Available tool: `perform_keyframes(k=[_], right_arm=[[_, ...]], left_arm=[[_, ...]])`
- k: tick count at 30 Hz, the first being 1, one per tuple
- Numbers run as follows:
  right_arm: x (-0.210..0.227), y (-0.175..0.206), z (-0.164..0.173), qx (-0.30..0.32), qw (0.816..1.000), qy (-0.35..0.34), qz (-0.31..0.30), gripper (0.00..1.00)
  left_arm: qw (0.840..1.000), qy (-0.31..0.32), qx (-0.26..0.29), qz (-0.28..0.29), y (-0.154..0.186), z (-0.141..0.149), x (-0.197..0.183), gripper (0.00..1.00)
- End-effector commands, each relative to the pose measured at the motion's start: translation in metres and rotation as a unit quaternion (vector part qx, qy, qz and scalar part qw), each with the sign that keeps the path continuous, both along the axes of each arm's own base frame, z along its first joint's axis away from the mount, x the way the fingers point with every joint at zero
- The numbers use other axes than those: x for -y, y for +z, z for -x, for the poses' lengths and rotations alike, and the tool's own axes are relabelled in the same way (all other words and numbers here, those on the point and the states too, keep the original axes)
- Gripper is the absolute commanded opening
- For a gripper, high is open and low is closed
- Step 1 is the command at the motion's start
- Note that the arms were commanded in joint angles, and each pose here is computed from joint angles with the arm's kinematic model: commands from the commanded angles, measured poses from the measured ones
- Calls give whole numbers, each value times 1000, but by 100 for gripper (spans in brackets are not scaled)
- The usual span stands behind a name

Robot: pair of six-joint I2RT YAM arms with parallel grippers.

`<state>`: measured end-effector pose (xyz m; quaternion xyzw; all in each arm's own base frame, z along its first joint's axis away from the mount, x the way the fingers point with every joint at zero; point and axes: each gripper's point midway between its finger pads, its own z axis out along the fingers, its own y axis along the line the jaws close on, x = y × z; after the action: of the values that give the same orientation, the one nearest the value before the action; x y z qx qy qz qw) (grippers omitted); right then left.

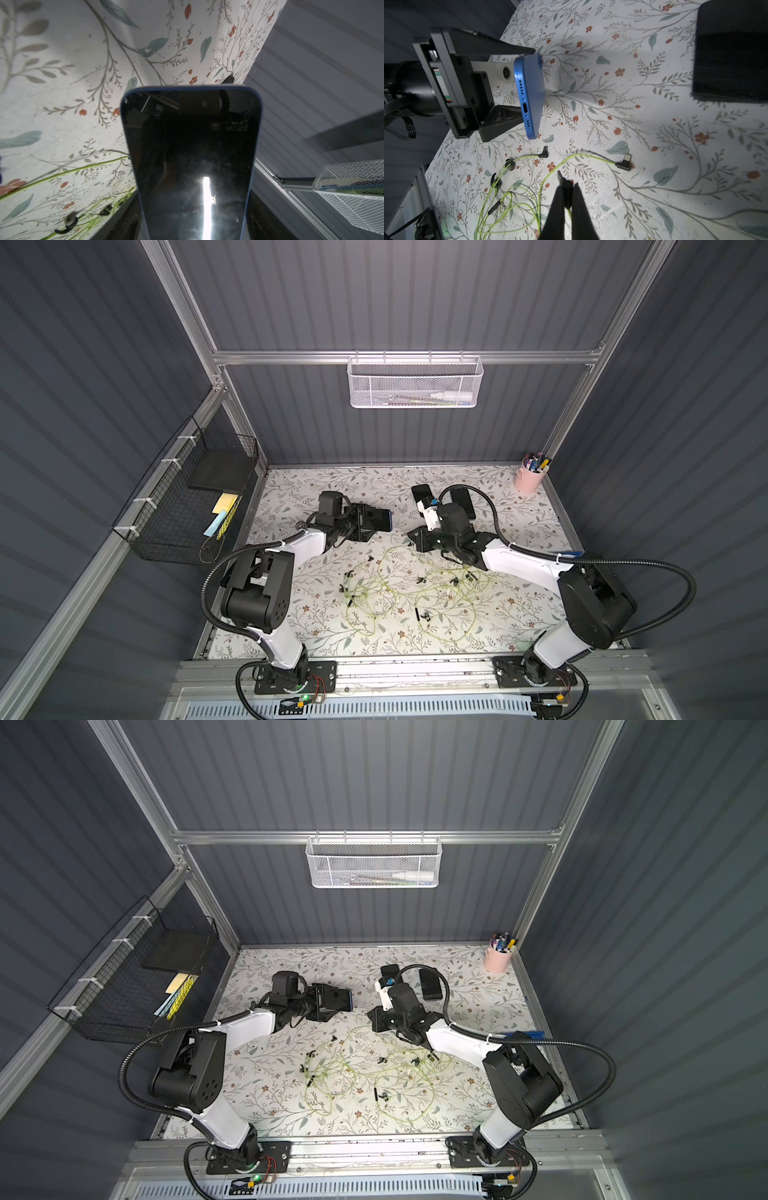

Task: Plug wired earphones into phones
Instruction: Insert the wired earphone into the phone.

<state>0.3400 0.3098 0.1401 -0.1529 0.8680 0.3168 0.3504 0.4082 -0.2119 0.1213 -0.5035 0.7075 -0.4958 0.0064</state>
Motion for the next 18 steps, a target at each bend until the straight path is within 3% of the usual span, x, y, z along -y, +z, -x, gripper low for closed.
perform_keyframes(k=[1,18], right_arm=[[-7,24,-8,43,999,2,-4,1],[-34,39,-21,69,997,14,-17,2]], left_arm=[[1000,6,23,16,18,-3,2,10],[999,4,34,13,18,-1,2,5]])
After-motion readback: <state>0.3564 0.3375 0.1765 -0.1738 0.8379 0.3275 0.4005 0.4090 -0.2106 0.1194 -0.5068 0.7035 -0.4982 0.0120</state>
